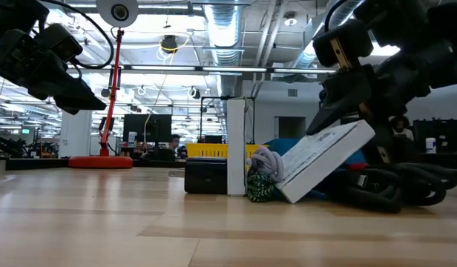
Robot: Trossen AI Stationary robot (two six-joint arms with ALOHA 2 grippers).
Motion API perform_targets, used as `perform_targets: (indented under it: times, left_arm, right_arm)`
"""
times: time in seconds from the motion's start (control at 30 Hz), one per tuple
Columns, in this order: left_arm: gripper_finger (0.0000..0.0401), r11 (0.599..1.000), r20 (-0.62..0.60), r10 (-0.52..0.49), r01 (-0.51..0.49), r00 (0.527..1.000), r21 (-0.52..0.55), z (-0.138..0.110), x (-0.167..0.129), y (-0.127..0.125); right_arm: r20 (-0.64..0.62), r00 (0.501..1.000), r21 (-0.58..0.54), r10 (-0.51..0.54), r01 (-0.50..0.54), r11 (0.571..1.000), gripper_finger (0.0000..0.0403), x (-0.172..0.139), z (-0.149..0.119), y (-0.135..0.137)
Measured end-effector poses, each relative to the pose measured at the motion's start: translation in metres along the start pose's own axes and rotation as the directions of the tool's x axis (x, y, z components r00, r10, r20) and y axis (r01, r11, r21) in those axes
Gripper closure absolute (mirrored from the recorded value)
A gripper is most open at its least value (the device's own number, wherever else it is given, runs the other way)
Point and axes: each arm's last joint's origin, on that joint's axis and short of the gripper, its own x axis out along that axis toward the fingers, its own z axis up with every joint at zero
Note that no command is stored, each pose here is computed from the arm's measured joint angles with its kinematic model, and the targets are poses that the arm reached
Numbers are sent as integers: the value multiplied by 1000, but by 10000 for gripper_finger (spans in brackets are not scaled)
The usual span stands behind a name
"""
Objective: Pick and place items into bin
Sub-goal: Put the right white cardreader box into the dark blue bin
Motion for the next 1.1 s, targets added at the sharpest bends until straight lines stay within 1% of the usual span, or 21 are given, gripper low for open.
perform_targets:
  times: [0.13, 0.23, 0.87, 1.1]
  left_arm:
    - [186, 1000, 0, 0, 0, 1000, 0, 0, 0, 0]
    - [186, 1000, 0, 0, 0, 1000, 0, 0, 0, 0]
    - [186, 1000, 0, 0, 0, 1000, 0, 0, 0, 0]
    - [186, 1000, 0, 0, 0, 1000, 0, 0, 0, 0]
  right_arm:
    - [1, 1000, -2, 5, -5, 1000, 333, 0, 0, 1]
    - [2, 1000, 2, 7, -7, 1000, 343, 0, 0, 1]
    - [10, 1000, 10, 2, -2, 1000, 346, -3, 1, 2]
    - [55, 996, 2, -64, 64, 998, 347, -21, 6, 5]
